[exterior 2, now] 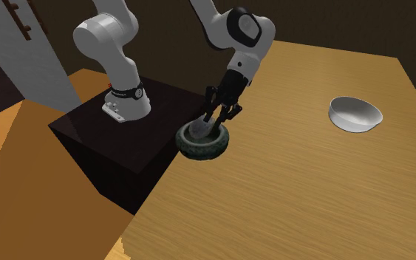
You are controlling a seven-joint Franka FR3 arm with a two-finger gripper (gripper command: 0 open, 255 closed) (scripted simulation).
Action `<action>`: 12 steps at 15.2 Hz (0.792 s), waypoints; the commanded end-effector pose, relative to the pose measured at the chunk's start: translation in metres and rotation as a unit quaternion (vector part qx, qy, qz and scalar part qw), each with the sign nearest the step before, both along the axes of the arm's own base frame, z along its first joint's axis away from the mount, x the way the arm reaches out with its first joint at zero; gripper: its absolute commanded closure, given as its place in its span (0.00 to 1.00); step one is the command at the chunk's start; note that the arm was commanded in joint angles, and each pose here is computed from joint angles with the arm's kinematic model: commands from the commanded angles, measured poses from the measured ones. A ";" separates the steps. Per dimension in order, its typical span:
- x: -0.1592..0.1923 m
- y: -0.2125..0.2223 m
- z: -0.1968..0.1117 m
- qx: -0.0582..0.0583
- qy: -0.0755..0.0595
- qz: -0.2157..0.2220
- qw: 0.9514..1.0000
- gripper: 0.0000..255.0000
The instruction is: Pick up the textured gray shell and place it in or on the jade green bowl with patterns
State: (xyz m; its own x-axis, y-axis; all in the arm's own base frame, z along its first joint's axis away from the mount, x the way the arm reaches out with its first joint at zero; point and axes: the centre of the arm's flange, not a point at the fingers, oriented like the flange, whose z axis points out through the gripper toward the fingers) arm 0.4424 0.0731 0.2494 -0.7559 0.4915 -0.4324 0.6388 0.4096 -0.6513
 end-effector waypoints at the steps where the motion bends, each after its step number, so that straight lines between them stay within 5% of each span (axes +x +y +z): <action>1: 0.000 0.000 -0.001 0.000 0.000 0.000 1.000 1.00; 4: 0.000 0.000 -0.001 0.000 0.000 0.000 1.000 1.00; 5: 0.000 0.000 -0.001 0.000 0.000 0.000 1.000 0.00; 12: 0.004 0.020 0.016 0.000 0.000 0.000 1.000 0.00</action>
State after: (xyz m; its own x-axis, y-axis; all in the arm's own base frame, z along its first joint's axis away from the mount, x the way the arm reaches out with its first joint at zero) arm 0.4464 0.0859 0.2580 -0.7561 0.4914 -0.4323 0.6387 0.4099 -0.6512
